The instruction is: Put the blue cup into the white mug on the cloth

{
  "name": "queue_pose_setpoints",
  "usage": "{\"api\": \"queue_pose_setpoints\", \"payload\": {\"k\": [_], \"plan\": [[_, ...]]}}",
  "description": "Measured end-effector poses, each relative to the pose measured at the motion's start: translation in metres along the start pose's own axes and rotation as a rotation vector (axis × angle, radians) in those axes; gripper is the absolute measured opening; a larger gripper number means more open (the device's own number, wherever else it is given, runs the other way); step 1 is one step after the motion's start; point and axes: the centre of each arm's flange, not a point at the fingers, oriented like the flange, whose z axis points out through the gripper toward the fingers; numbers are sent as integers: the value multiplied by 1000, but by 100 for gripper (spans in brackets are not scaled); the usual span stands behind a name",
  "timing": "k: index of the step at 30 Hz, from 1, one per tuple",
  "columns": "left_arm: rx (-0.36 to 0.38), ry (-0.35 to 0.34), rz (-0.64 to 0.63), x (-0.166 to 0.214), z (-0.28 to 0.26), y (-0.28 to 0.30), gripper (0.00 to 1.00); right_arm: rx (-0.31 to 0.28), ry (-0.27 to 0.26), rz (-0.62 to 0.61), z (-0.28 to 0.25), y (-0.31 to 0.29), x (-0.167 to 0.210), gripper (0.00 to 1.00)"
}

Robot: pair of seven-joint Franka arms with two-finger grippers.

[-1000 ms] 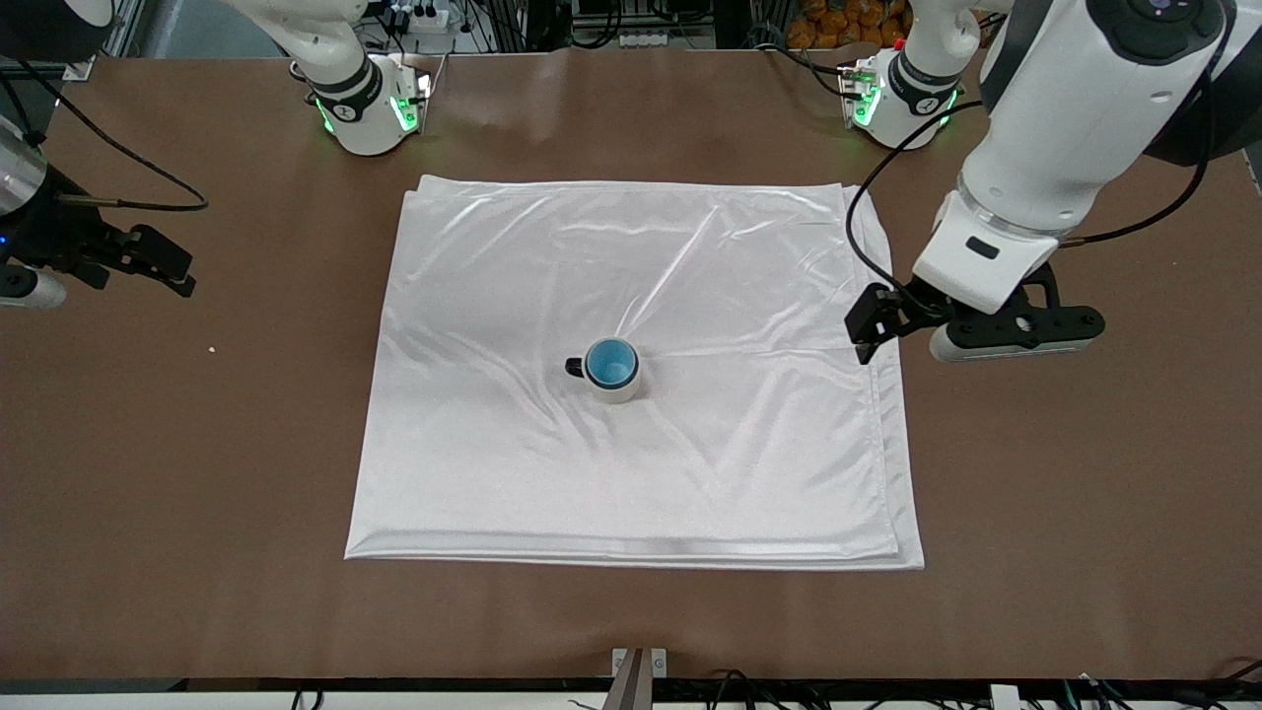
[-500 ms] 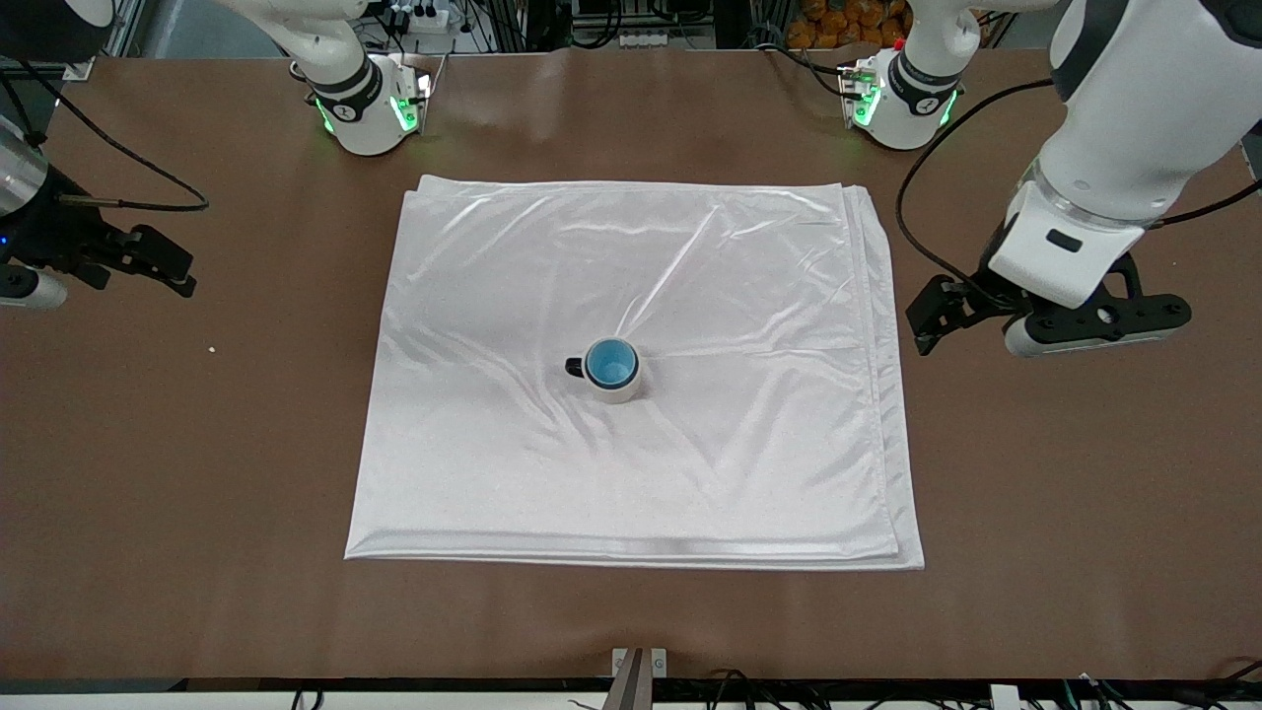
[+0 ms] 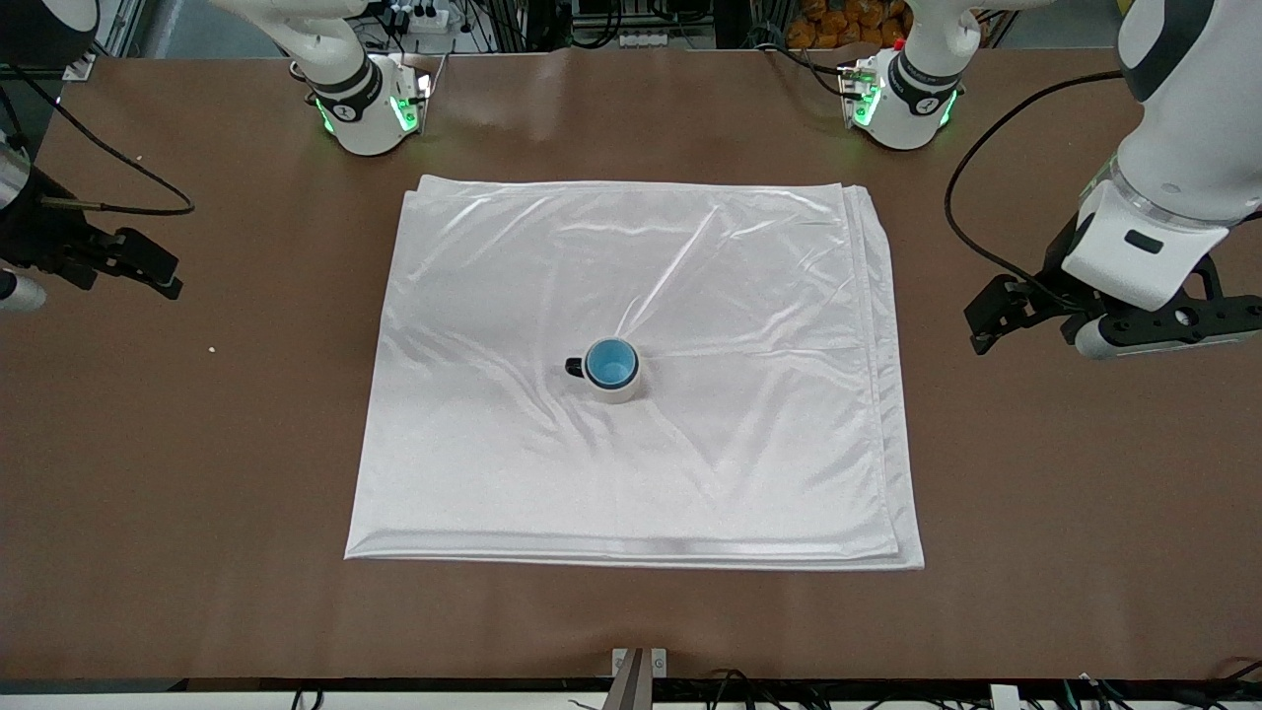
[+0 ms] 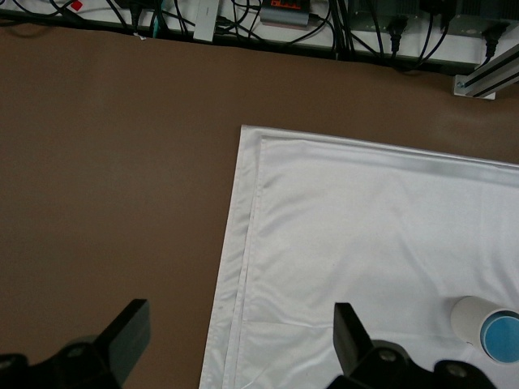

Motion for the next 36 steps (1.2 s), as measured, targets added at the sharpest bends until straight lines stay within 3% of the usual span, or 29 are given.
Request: {"api": "queue_pose_setpoints", "payload": {"k": [14, 36], "plan": [[-19, -34, -46, 3, 0, -21, 100, -6, -14, 44, 11, 27, 7, 100], [-32, -28, -51, -3, -22, -37, 100, -5, -10, 34, 10, 21, 7, 100]]}}
